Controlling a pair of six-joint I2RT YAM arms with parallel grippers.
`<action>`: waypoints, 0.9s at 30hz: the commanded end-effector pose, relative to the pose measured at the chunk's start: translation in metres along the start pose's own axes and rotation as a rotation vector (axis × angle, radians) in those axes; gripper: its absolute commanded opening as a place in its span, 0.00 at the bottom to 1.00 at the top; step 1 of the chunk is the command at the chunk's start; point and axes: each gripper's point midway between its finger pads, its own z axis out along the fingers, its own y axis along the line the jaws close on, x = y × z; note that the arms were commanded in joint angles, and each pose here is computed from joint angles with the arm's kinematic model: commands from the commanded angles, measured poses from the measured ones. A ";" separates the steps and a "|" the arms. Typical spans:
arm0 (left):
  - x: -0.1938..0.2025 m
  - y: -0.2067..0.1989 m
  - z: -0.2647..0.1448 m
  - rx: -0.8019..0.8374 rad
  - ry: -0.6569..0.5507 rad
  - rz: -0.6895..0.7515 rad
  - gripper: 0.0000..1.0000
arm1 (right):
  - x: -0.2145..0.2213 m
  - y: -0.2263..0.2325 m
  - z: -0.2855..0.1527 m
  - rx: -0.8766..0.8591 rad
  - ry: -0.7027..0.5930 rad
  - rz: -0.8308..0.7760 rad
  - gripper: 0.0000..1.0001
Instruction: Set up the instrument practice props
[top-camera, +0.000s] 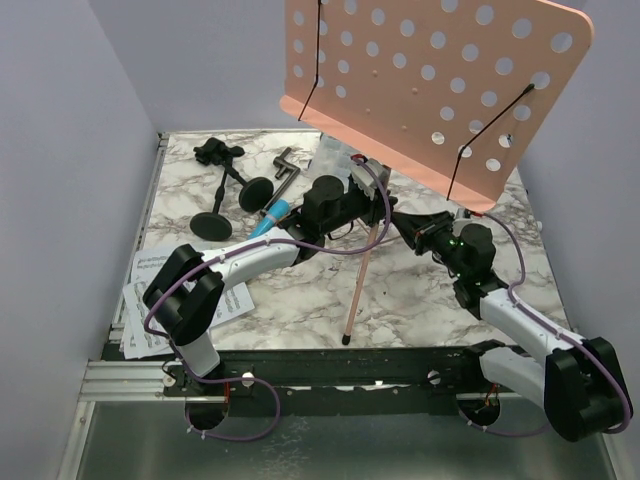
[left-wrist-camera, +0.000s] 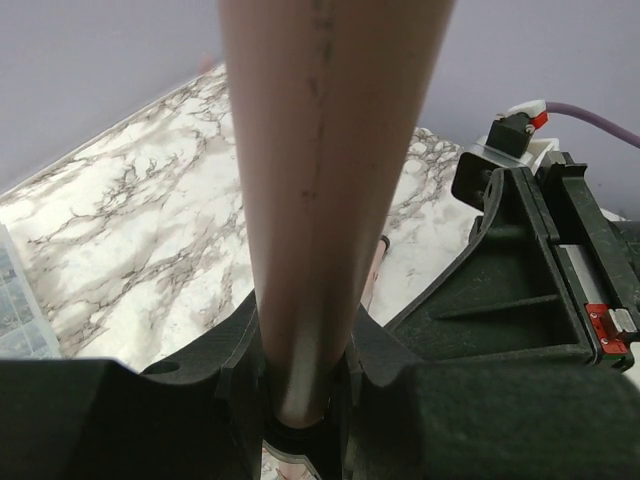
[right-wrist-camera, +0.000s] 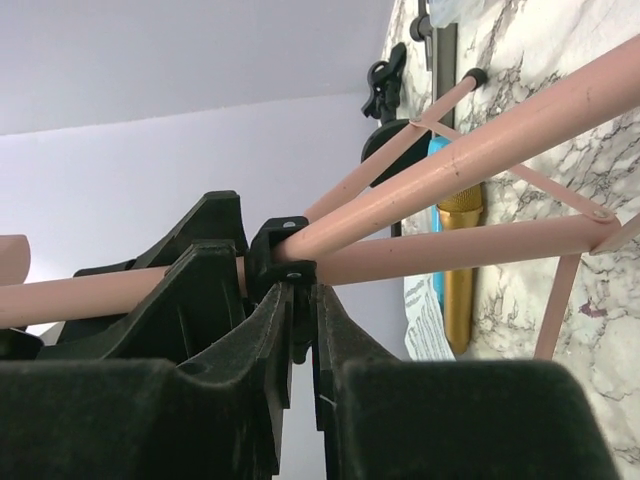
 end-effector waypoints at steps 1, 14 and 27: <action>0.002 -0.004 -0.007 0.014 0.013 -0.087 0.00 | 0.003 -0.035 0.001 0.073 0.029 0.014 0.19; -0.002 -0.004 -0.009 0.007 0.006 -0.069 0.00 | 0.010 -0.055 0.009 0.113 0.135 -0.358 0.36; -0.003 -0.004 -0.009 0.008 0.004 -0.066 0.00 | 0.001 0.001 -0.011 -0.167 0.133 -1.307 0.50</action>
